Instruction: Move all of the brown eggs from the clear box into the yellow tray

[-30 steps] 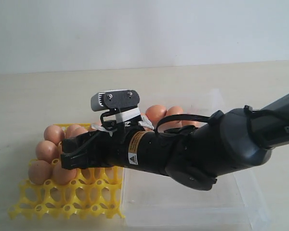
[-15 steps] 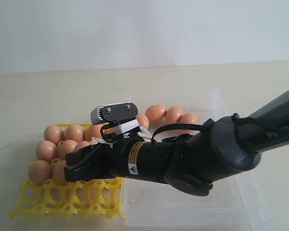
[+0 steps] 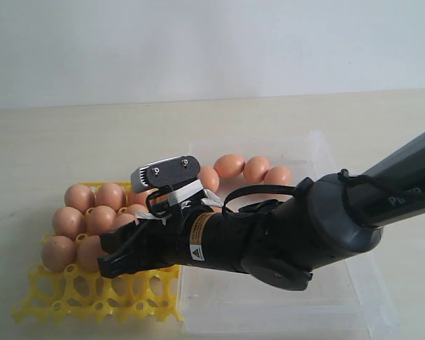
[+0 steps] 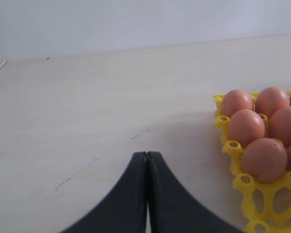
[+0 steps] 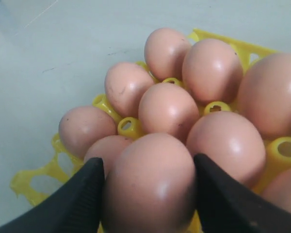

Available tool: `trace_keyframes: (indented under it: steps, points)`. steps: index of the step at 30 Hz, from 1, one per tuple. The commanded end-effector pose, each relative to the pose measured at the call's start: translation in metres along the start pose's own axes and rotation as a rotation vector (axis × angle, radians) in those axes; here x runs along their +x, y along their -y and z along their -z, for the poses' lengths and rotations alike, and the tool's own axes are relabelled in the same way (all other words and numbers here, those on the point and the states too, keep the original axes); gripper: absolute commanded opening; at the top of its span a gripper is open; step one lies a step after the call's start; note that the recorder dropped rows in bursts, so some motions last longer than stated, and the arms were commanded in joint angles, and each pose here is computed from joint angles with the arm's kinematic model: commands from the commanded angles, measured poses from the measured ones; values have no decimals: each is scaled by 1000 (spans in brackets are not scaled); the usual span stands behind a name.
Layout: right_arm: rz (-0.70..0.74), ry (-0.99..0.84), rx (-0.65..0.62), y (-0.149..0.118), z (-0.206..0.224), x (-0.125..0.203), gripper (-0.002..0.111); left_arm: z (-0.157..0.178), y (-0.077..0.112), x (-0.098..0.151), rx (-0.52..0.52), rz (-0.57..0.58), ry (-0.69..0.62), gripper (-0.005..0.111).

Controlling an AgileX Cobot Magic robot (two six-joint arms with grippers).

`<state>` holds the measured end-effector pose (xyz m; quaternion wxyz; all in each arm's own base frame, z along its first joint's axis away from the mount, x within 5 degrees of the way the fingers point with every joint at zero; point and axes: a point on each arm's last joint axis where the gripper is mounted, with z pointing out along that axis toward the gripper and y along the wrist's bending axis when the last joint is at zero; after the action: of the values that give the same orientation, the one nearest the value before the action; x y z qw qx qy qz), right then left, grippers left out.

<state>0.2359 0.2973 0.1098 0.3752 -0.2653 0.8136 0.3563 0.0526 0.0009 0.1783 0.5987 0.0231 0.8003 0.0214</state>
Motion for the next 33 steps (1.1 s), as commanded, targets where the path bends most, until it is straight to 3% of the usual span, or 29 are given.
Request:
trace_keyframes:
  steps: [1, 7, 10, 15, 19, 22, 23, 26, 27, 33]
  points:
    - [20, -4, 3, 0, 1, 1, 59, 0, 0, -1, -4, -5, 1, 0]
    - [73, 15, 13, -7, 12, -15, 59, 0, 0, -1, -4, -5, 1, 0]
    - [108, 8, 55, -13, 29, -33, 53, 0, 0, -1, -4, -5, 1, 0]
    - [237, 0, 169, -25, 79, -78, 26, 0, 0, -1, -4, -6, 1, 0]
    - [219, -137, 347, -15, 113, -107, 0, 0, 0, -1, -4, -6, 1, 0]
    - [168, -336, 518, 4, 127, -118, 0, 0, 0, -1, -4, -6, 1, 0]
    - [228, -389, 542, 10, 129, -122, 0, 0, 0, -1, -4, -6, 1, 0]
    - [662, -626, 527, 24, 128, -119, 1, 0, 0, -1, -4, -6, 1, 0]
    - [736, -663, 511, 27, 125, -117, 4, 0, 0, -1, -4, -6, 1, 0]
    - [938, -805, 387, 39, 97, -95, 42, 0, 0, -1, -4, -6, 1, 0]
